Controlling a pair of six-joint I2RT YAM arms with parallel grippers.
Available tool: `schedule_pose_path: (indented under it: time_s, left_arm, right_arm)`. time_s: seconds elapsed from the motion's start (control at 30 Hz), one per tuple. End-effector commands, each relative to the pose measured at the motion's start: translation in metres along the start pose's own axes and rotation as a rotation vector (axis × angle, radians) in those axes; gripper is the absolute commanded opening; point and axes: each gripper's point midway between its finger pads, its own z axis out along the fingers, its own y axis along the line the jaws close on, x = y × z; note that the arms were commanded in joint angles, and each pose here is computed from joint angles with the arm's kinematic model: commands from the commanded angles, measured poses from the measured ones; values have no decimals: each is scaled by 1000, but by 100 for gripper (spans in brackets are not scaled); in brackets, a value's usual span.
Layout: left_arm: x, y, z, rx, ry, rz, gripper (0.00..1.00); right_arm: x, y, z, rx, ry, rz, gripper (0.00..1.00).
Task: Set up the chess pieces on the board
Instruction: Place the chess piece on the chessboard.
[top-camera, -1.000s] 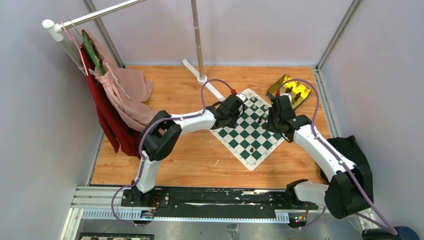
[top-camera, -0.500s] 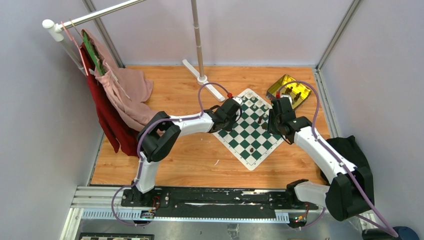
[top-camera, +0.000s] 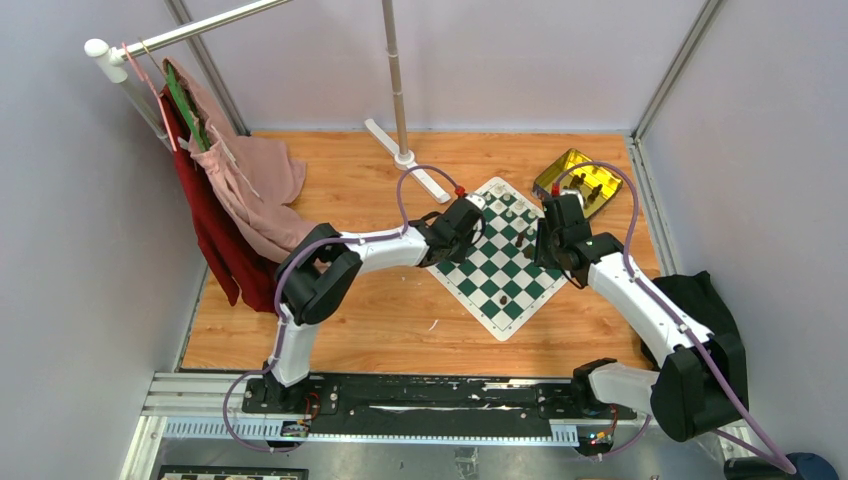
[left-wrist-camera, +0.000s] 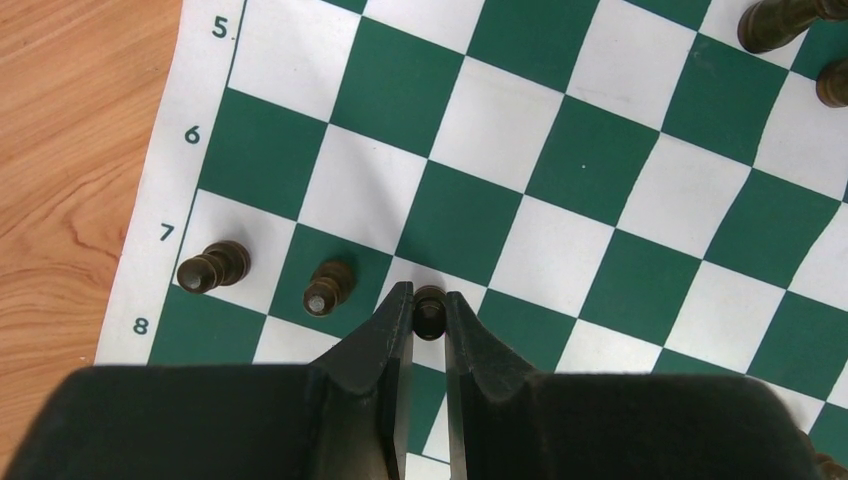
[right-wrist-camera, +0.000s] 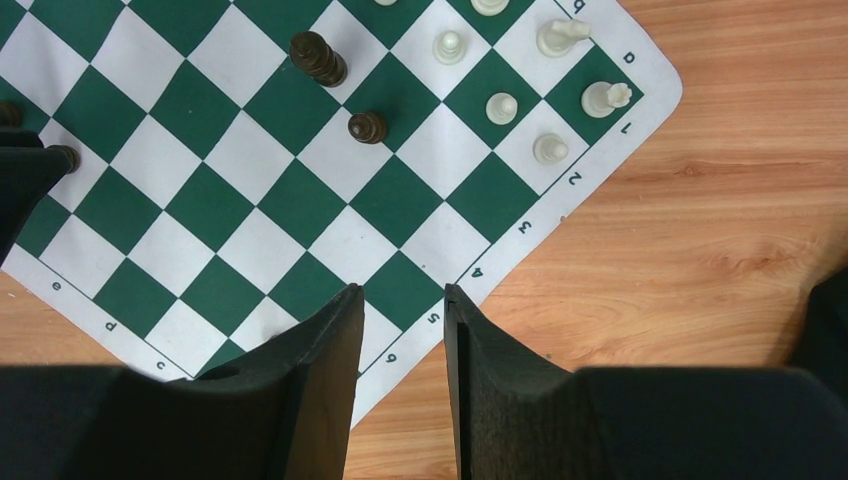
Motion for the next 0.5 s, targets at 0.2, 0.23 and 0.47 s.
schedule_pose_path:
  time_s: [0.2,0.23,0.47]
  left_arm:
    - [-8,-2,-17,-20,-33,-7,8]
    - [-7,-1,-17,-22,-30,-7,8]
    - [-3,-1,-16,-29,-24,-9,8]
  right_arm:
    - [9,-2,1,-4,30,4,40]
    - [9,-2,1,-4,29,4,40]
    - [11,-3,0,-2,32,3,40]
